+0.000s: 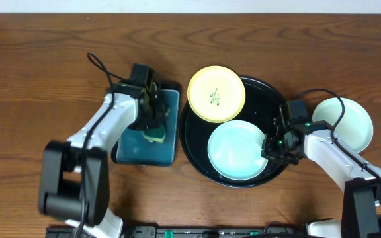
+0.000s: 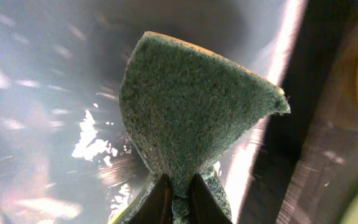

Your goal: Clean dirty plates on tray and stack at the side

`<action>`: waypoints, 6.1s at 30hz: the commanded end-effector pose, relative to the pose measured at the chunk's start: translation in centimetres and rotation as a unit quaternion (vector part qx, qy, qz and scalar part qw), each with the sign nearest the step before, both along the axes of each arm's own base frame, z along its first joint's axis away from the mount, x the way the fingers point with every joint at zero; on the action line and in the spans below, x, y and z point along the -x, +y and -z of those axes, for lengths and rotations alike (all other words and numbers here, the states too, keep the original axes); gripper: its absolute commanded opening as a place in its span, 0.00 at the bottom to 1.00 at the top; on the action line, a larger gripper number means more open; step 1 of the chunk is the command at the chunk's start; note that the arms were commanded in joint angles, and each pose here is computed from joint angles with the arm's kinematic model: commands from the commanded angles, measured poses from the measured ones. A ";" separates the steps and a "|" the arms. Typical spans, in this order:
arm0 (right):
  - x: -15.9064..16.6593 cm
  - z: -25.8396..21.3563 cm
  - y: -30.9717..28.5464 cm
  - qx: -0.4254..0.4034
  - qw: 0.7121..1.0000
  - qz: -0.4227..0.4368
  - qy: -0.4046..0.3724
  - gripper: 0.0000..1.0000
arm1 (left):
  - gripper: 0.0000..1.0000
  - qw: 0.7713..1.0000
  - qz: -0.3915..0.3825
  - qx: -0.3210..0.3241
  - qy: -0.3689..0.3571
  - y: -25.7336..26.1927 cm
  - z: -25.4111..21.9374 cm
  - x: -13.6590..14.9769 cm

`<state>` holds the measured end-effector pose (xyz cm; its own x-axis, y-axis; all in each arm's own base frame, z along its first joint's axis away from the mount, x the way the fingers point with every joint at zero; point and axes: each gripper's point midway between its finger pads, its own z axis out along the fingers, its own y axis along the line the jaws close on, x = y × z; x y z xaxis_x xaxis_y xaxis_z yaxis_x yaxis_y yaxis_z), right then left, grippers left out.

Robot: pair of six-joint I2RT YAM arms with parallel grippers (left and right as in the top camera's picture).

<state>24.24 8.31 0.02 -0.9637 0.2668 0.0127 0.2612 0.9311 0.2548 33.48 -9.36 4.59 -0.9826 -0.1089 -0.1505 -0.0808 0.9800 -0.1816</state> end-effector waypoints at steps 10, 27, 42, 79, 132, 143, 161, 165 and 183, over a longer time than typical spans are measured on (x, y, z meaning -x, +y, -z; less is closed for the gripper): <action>0.1 -0.2 0.1 -0.003 1.000 -0.020 -0.012 0.01 | 0.08 1.000 0.011 -0.003 -0.026 0.3 -1.5 0.5; -2.3 -5.4 -2.0 0.057 0.987 -0.043 -0.143 0.01 | 0.08 0.998 0.011 -0.019 0.055 0.7 4.0 2.3; -4.2 -9.5 -5.7 0.174 0.963 -0.048 -0.198 0.01 | 0.08 0.999 0.012 -0.018 0.047 0.7 2.4 2.0; -6.0 -20.8 -2.2 0.471 0.794 -0.159 -0.349 0.01 | 0.08 0.999 0.013 -0.017 0.042 0.7 2.6 2.3; -5.6 -24.6 -2.2 0.550 0.727 -0.119 -0.393 0.01 | 0.08 0.997 0.013 -0.026 0.070 0.8 4.4 2.1; -5.7 -24.6 -2.2 0.549 0.728 -0.117 -0.395 0.01 | 0.08 0.995 0.013 -0.031 0.096 1.0 6.0 2.7; -5.8 -24.7 -2.2 0.547 0.728 -0.113 -0.397 0.01 | 0.08 0.995 0.013 -0.031 0.097 0.9 6.0 2.7; -5.8 -24.5 -2.2 0.542 0.732 -0.111 -0.396 0.01 | 0.08 0.995 0.013 -0.031 0.097 0.9 6.0 2.7; -6.6 -12.5 -7.1 0.291 0.925 0.081 -0.232 0.01 | 0.08 0.995 0.013 -0.031 0.097 0.9 6.0 2.8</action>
<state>31.21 0.95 15.63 -0.7467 0.0764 -0.6608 0.3498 0.8901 -0.2923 32.08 -9.03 0.74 -0.9954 -0.0897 -0.0331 -0.0842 0.9863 -0.1419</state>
